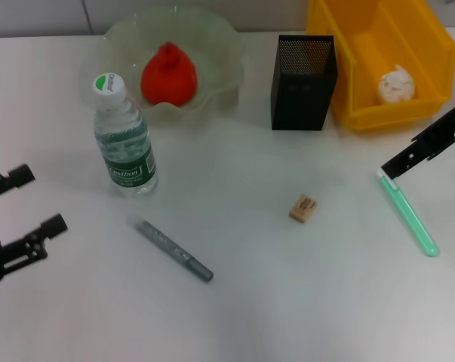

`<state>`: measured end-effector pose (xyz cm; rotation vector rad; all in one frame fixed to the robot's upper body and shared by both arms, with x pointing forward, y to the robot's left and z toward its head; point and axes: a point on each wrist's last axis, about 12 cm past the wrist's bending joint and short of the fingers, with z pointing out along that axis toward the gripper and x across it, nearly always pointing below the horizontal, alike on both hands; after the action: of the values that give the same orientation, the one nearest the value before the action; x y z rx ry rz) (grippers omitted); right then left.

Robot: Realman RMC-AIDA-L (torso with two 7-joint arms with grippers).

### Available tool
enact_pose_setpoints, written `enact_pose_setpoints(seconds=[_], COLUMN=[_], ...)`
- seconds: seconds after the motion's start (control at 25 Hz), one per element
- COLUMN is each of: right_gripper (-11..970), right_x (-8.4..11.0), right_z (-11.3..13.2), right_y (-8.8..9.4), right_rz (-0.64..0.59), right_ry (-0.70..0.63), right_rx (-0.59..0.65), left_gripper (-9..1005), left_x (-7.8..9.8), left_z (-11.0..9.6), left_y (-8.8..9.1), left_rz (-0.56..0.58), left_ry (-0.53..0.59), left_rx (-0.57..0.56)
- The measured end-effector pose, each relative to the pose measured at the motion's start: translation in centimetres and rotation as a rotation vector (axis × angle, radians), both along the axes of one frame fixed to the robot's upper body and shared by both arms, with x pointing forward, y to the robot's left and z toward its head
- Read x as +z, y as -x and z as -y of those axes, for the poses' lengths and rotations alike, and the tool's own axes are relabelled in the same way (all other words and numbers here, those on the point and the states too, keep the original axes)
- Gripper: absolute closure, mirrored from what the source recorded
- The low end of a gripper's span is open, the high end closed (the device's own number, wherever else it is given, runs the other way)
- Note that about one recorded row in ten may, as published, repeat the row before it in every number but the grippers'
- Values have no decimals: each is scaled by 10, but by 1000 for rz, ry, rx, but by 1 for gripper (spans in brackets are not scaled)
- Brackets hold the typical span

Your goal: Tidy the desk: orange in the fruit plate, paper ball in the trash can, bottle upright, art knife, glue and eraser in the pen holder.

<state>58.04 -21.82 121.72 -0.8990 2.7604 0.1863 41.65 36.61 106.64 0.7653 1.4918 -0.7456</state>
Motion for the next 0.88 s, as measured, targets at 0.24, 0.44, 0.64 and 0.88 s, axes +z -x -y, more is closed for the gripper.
enact_pose_setpoints(seconds=[0.24, 0.44, 0.64, 0.88], right_gripper=[118, 118, 118, 119], right_x=[-29, -51, -64, -73], right_z=[-18, -13, -7, -4], right_y=[-14, -21, -24, -28], right_rz=[-96, -114, -113, -93], right_ry=[52, 85, 86, 91], right_rx=[-43, -113, -154, -171], left_gripper=[181, 181, 181, 181], left_x=[-6, -8, -8, -12], left_z=[3, -2, -3, 2], left_y=[1, 2, 2, 2], left_rz=[-9, -23, -27, -42], left_ry=[-26, -41, -44, -58], left_rx=[6, 29, 30, 14])
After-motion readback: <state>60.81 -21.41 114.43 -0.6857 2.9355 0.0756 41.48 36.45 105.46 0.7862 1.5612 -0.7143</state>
